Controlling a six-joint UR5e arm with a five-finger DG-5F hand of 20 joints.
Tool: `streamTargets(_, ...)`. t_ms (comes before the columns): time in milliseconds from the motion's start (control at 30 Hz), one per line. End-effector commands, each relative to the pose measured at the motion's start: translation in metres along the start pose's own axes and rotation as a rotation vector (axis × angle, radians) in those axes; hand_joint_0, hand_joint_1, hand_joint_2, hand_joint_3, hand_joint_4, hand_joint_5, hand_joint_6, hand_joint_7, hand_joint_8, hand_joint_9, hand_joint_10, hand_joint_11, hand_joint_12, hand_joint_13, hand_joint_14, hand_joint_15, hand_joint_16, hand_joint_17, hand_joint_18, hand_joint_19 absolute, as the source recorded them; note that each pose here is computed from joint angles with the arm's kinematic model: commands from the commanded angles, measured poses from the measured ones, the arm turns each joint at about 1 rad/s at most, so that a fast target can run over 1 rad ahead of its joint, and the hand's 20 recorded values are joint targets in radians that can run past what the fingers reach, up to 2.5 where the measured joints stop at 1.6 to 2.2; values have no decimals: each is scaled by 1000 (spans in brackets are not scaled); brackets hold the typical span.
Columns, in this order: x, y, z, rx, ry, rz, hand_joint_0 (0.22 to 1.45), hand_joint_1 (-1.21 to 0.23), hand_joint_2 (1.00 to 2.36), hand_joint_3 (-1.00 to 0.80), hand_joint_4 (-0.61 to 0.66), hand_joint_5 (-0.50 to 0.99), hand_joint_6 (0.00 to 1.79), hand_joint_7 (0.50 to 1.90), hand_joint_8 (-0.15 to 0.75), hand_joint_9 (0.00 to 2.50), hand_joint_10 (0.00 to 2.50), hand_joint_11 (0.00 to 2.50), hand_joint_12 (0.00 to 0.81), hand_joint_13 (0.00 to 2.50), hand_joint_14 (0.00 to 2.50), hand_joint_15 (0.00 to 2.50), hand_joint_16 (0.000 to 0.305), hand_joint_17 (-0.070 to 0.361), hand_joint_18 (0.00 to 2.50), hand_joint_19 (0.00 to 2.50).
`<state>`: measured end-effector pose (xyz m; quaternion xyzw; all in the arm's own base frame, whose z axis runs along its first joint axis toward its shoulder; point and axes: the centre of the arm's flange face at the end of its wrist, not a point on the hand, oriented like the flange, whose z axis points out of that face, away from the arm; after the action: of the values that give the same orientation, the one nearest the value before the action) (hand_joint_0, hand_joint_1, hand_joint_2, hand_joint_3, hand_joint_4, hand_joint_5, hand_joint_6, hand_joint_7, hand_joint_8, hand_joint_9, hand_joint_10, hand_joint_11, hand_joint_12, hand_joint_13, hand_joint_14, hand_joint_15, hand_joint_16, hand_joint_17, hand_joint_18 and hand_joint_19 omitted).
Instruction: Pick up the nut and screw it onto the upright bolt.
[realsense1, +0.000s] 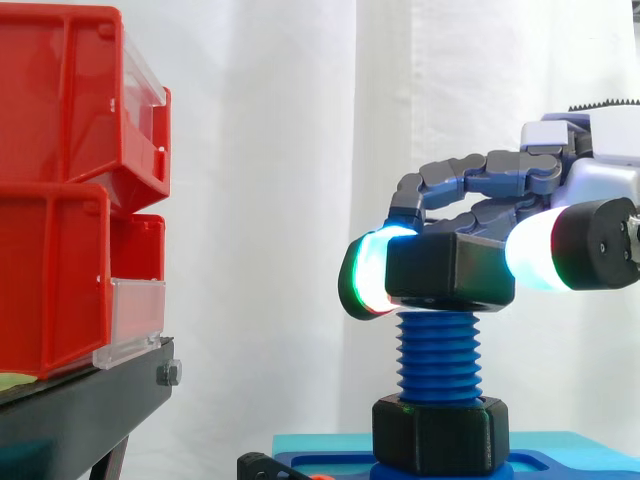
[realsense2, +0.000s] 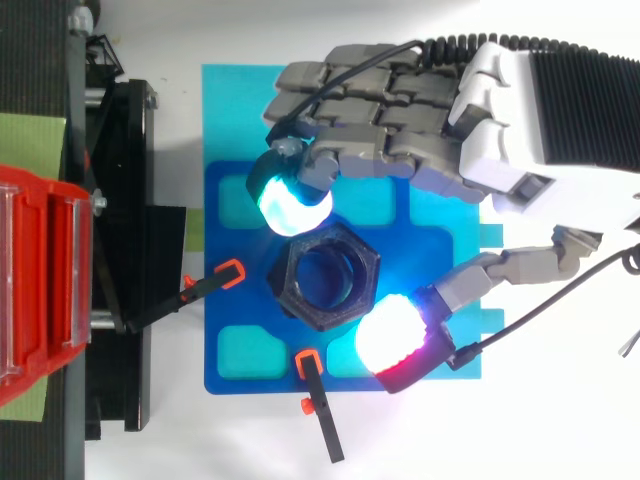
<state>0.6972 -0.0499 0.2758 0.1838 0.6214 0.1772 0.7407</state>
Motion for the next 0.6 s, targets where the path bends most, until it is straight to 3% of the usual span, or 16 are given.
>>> streamTargets(0, 0, 0, 0, 0, -2, -6, 524, -643, 1000, -500, 235, -188, 503, 1101, 302, 479, 2, 62, 342, 373, 0, 0, 50, 113, 379, 11)
streamTargets(567, 2, 4, 0, -8, 1, -28, 523, -643, 1000, -500, 233, -188, 503, 1101, 300, 477, 0, 62, 340, 375, 0, 0, 50, 113, 377, 12)
